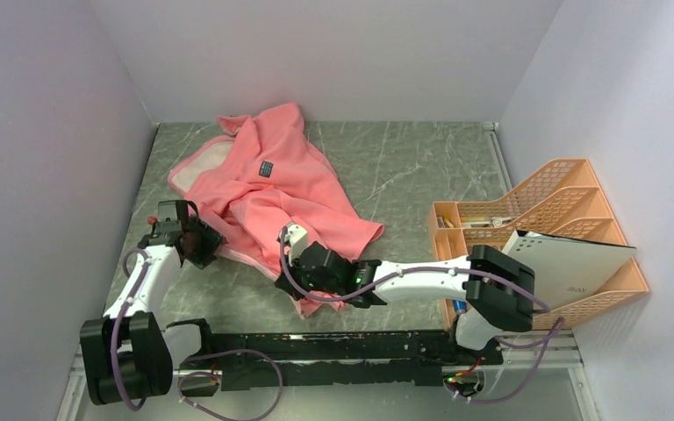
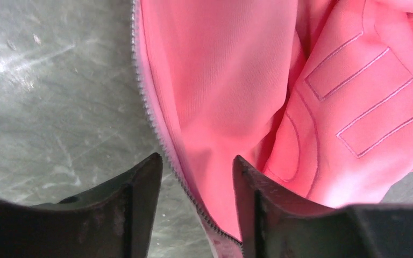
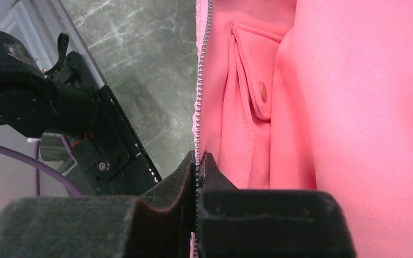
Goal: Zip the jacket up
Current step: Flatten out the jacket at the center of the board.
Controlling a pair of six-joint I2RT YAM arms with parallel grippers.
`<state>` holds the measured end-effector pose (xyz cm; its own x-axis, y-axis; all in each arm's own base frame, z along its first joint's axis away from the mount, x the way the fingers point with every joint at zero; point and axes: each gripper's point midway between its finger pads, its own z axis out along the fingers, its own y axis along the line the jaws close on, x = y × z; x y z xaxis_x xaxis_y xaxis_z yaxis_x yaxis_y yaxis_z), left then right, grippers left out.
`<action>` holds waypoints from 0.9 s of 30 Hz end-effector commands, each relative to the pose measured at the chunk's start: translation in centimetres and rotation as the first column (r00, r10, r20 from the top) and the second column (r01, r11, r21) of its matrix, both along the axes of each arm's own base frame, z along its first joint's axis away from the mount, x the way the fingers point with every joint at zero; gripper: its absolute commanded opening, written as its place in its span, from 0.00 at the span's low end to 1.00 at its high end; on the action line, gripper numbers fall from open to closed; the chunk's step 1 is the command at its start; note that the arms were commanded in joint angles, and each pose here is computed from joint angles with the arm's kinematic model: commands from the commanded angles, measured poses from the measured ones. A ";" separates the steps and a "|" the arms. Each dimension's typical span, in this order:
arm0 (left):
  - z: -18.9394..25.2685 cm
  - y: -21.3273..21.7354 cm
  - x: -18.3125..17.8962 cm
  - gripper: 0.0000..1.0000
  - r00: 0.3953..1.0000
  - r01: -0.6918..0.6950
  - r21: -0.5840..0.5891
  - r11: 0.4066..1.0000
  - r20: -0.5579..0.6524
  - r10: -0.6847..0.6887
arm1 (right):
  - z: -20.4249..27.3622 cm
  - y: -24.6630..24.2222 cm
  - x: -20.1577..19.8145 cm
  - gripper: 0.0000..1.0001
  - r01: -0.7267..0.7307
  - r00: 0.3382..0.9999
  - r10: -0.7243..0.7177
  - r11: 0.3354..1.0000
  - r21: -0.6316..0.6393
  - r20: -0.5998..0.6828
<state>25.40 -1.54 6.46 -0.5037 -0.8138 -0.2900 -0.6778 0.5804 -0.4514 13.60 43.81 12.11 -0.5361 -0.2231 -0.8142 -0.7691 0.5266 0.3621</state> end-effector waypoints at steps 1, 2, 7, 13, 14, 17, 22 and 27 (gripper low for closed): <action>1.9 0.9 2.7 0.43 0.996 -0.024 0.034 0.999 0.083 0.021 | 3.9 0.2 -0.2 0.00 -0.023 0.999 0.019 0.993 0.112 0.042; 2.0 0.8 3.0 0.31 0.995 -0.016 0.032 0.999 0.095 0.013 | 4.2 0.0 -0.1 0.00 -0.021 0.999 0.016 0.993 0.115 0.045; 4.0 0.5 4.9 0.05 0.986 0.020 0.024 1.000 0.166 -0.023 | 6.7 -0.9 0.5 0.00 0.011 0.996 -0.022 0.992 0.123 0.083; 13.7 2.2 8.8 0.05 0.926 -0.001 0.141 0.990 0.374 -0.053 | 11.6 -2.1 2.2 0.00 0.096 0.982 -0.118 0.984 0.147 0.150; 16.3 2.6 9.4 0.05 0.907 -0.024 0.161 0.987 0.419 -0.047 | 12.4 -2.1 2.3 0.00 0.094 0.980 -0.118 0.985 0.148 0.163; 21.4 4.2 9.9 0.05 0.873 -0.105 0.214 0.971 0.487 -0.013 | 15.3 -1.5 2.6 0.00 0.075 0.975 -0.106 0.984 0.160 0.196; 28.0 5.6 10.4 0.05 0.816 -0.192 0.251 0.949 0.578 0.012 | 18.5 0.0 1.6 0.00 -0.002 0.975 -0.036 0.985 0.174 0.217; 34.8 7.3 9.6 0.05 0.744 -0.289 0.309 0.906 0.668 0.010 | 21.2 3.0 -1.6 0.00 -0.100 0.962 0.055 0.983 0.155 0.268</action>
<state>34.40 0.12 33.36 -0.2667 -0.7182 -0.6427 -0.3575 0.6930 -0.6260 16.49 45.21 32.19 -0.3260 0.0022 -0.9454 -0.8123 0.5109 0.2813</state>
